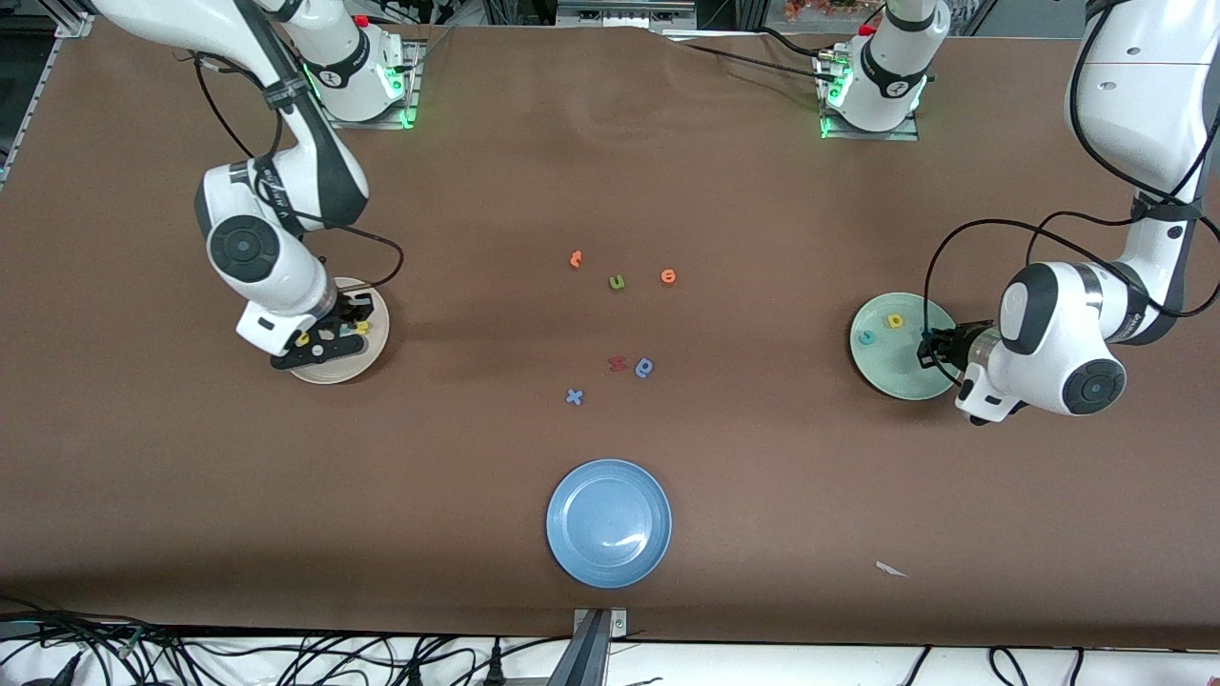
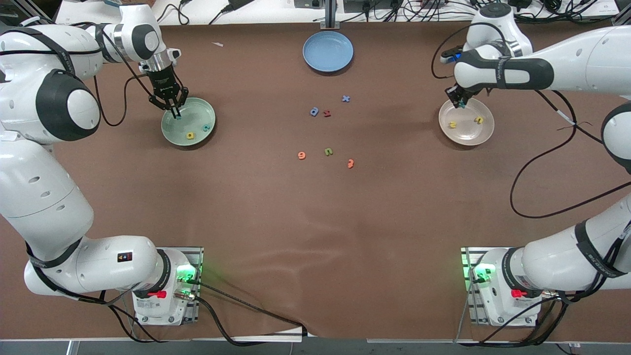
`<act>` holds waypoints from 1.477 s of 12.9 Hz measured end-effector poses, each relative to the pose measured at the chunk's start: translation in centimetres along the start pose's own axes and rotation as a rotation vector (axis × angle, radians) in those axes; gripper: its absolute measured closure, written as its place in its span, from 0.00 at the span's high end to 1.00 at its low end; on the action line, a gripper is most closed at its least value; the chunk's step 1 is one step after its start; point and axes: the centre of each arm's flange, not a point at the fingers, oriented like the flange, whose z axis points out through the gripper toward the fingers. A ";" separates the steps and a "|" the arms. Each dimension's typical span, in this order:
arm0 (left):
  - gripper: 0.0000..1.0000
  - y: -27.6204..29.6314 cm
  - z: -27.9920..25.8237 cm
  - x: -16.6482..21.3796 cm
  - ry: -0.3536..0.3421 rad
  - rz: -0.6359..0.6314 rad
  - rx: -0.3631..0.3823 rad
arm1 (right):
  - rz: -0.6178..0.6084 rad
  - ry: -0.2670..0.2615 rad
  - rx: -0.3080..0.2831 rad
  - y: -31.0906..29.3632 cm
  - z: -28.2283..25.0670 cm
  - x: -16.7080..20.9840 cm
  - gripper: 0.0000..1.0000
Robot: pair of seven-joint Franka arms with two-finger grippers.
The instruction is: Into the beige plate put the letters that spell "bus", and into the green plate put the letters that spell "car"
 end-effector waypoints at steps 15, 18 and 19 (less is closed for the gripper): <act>1.00 2.5 -28.0 -11.4 0.372 0.270 -0.125 | 0.115 0.066 0.095 5.7 -14.5 1.1 1.00; 1.00 2.9 -29.9 -12.7 0.394 0.312 -0.131 | 0.126 0.035 0.104 6.7 -20.0 1.0 1.00; 1.00 3.2 -30.5 -13.2 0.403 0.323 -0.134 | 0.127 0.024 0.104 6.9 -20.6 0.9 1.00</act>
